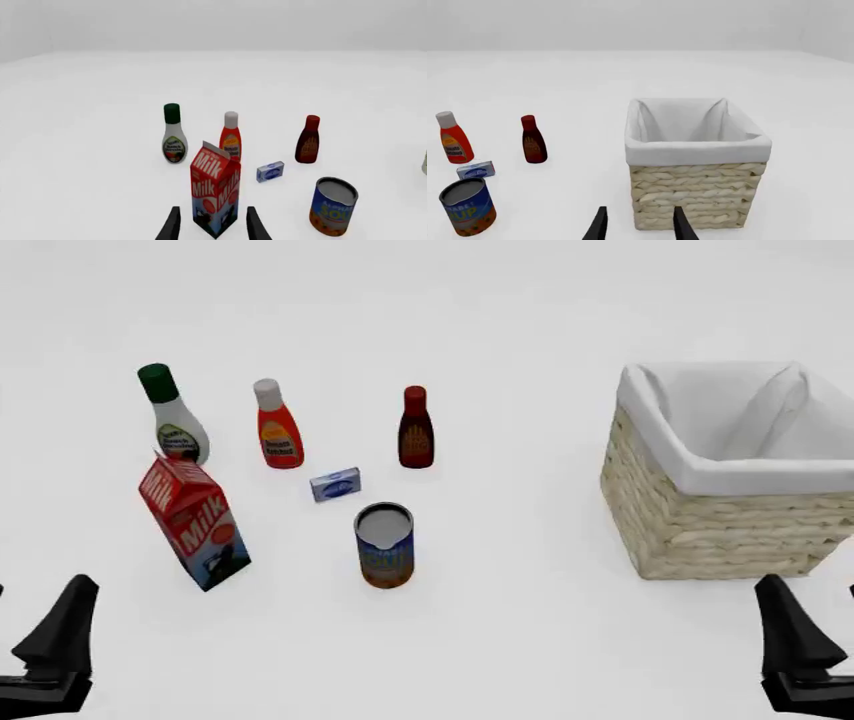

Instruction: Pick the ketchup and place it in the basket.

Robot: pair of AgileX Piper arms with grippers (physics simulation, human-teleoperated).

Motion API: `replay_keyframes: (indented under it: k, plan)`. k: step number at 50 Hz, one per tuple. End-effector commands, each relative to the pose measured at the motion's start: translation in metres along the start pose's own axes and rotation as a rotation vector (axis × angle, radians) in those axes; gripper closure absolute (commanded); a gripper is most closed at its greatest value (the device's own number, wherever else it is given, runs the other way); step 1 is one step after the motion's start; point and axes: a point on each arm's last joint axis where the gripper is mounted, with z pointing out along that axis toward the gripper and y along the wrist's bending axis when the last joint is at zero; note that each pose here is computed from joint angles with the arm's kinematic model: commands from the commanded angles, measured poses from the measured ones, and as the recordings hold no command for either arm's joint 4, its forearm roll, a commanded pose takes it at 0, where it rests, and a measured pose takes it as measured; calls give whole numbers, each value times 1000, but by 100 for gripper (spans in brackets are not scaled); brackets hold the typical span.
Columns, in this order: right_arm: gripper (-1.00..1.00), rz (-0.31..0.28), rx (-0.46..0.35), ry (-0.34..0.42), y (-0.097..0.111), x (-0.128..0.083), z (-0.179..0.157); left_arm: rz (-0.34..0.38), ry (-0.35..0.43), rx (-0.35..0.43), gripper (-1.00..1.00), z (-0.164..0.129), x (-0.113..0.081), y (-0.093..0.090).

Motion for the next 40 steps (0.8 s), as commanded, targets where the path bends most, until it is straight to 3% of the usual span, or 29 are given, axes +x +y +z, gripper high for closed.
replay_keyframes:
  k: [1, 9, 12, 20, 29, 34, 35, 40]
  plan:
    - [-100, 2, -2, 3, 0, -1, 1, 15, -7, 0, -100, 0, -2, 0]
    - [-100, 4, -3, 1, 0, -1, 0, 16, -3, 1, -100, 1, -8, 0]
    - [-100, 5, -2, -1, 0, 0, 0, -21, 53, -11, -100, 13, -10, 1]
    - [-100, 7, -3, 0, 0, 0, 0, 26, 100, -17, -100, 22, -30, 2]
    - [-100, 7, -1, -3, 0, 0, 0, 27, 114, 15, -100, 40, -82, -1]
    - [-100, 6, -1, -3, 0, -1, 0, 53, 115, 32, -100, 45, -101, -2]
    - [-100, 5, 0, -2, 0, 0, 0, 90, 168, 48, -100, 72, -131, -4]
    - [-100, 5, 1, -3, 0, -1, 0, 67, 197, 57, -100, 85, -140, -6]
